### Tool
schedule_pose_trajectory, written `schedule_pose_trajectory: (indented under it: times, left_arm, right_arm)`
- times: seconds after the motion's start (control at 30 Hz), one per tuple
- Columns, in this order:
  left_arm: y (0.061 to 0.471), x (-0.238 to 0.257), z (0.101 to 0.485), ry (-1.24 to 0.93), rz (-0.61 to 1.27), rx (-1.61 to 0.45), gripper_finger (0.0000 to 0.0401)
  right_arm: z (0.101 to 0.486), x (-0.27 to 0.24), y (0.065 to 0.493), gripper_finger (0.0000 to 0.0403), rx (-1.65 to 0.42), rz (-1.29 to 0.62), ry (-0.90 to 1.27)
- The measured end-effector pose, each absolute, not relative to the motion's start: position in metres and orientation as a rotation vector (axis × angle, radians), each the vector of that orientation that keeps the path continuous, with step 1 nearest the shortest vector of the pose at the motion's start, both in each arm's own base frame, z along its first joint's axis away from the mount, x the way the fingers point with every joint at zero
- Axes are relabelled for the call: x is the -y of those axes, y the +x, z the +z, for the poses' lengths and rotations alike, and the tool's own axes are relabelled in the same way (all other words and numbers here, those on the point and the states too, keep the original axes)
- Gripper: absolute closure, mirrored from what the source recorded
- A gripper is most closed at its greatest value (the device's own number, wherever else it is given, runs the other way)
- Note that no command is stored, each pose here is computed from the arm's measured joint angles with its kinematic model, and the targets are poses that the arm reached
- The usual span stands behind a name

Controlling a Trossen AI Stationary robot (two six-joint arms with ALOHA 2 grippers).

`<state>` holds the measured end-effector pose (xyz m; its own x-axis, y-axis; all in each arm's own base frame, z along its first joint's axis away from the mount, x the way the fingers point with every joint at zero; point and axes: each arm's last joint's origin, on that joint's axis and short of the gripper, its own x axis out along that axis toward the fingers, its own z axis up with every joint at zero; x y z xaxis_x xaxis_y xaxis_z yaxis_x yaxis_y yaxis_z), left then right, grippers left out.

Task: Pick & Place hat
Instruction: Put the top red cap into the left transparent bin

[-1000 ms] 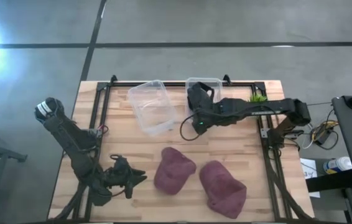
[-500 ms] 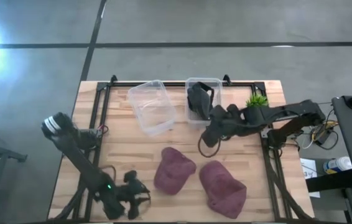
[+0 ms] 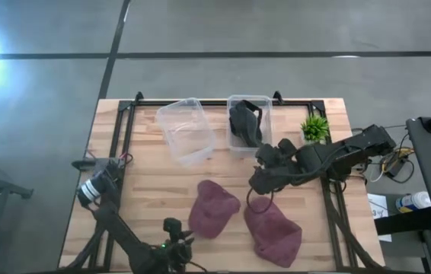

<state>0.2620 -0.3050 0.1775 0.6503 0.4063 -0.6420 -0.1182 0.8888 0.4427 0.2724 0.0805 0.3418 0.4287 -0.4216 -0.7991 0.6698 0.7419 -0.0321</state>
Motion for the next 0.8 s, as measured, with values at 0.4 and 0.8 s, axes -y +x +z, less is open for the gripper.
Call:
schedule_pose_trajectory:
  times: [0.4, 0.8]
  left_arm:
    - [0.282, 0.321, 0.143, 0.468, 0.369, -0.83, 0.0275]
    - [0.289, 0.297, 0.13, 0.628, 0.505, -0.828, 0.0275]
  right_arm:
    - [0.343, -0.089, 0.268, 0.0188, -0.906, -0.661, 0.284]
    - [0.342, -0.092, 0.266, 0.0188, -0.917, -0.65, 0.299]
